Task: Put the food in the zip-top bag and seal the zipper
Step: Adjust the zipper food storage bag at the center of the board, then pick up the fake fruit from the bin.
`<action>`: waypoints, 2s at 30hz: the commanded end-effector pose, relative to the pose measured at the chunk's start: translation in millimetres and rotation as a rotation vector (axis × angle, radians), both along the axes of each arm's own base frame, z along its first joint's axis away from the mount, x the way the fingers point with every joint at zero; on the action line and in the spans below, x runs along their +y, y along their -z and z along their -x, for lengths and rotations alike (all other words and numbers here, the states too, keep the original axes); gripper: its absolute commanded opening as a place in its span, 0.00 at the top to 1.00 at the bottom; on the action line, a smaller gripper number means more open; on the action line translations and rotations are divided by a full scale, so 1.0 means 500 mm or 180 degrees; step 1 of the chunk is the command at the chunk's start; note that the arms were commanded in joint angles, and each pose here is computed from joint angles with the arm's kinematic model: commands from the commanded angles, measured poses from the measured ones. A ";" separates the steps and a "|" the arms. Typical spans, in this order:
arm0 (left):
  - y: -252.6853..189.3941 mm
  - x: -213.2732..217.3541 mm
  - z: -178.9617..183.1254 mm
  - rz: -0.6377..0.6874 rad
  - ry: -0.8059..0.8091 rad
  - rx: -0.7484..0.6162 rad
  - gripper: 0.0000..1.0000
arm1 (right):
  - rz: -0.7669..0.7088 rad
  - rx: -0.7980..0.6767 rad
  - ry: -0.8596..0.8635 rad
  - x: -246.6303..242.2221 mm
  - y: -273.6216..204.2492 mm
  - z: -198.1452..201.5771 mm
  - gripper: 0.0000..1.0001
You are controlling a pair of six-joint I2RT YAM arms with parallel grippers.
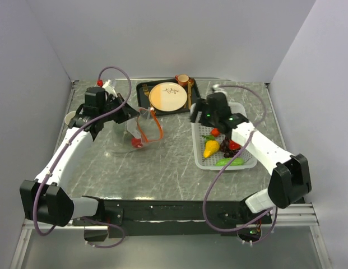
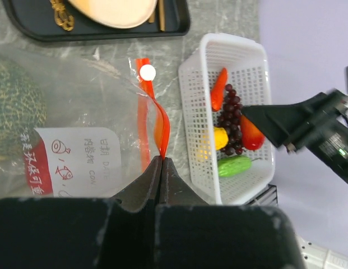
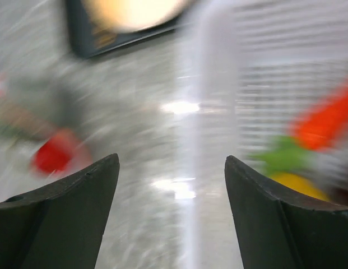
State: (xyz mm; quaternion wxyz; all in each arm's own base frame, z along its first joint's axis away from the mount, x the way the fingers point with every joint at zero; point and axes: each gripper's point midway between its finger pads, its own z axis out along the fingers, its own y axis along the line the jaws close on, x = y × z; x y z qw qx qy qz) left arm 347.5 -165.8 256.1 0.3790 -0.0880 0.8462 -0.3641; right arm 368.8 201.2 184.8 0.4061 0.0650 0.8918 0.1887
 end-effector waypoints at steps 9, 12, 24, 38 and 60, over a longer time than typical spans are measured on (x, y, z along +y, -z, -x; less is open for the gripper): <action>-0.041 -0.027 0.000 0.0152 0.0245 -0.0172 0.99 | 0.1042 0.0807 0.1159 -0.269 0.149 0.040 0.12; -0.043 -0.025 0.001 0.0139 0.0236 -0.0184 0.99 | 0.1253 0.0955 0.1229 -0.298 0.173 0.045 0.12; -0.029 -0.026 0.000 0.0122 0.0262 -0.0139 0.99 | 0.1898 0.1466 0.1327 -0.358 0.234 0.083 0.12; -0.022 -0.024 0.001 0.0082 0.0263 -0.0107 0.99 | 0.1513 0.1537 0.0967 -0.302 0.289 0.065 0.69; -0.016 -0.028 0.004 0.0090 0.0312 -0.0078 0.99 | -0.0341 -0.0310 -0.0382 -0.081 -0.130 0.067 0.77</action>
